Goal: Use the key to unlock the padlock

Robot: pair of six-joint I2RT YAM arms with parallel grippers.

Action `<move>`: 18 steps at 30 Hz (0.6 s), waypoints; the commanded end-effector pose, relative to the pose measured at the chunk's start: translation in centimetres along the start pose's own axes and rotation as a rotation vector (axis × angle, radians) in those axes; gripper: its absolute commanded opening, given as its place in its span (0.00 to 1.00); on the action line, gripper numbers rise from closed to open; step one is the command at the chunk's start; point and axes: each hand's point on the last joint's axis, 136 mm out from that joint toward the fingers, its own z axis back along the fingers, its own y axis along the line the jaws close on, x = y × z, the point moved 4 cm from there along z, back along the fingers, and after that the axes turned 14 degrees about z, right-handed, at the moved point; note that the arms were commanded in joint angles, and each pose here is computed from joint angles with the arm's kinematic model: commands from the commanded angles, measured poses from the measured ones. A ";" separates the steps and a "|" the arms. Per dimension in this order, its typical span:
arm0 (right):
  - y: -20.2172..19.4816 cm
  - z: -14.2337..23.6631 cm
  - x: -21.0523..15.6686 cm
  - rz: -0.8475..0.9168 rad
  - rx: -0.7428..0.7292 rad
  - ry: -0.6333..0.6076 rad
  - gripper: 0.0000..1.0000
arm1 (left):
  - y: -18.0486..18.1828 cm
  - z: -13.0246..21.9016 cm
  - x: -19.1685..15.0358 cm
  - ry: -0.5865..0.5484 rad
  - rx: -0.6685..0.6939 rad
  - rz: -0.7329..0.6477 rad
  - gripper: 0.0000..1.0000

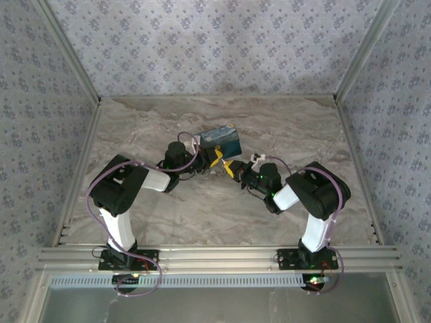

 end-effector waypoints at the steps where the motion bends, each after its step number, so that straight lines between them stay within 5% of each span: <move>1: 1.3 -0.6 0.8 0.081 0.042 -0.018 0.00 | -0.1 -0.2 -1.9 0.101 -0.024 -0.016 0.00; 18: 3.4 -0.3 0.6 0.215 0.041 -0.023 0.00 | 0.1 -0.3 -1.7 0.090 -0.006 -0.021 0.00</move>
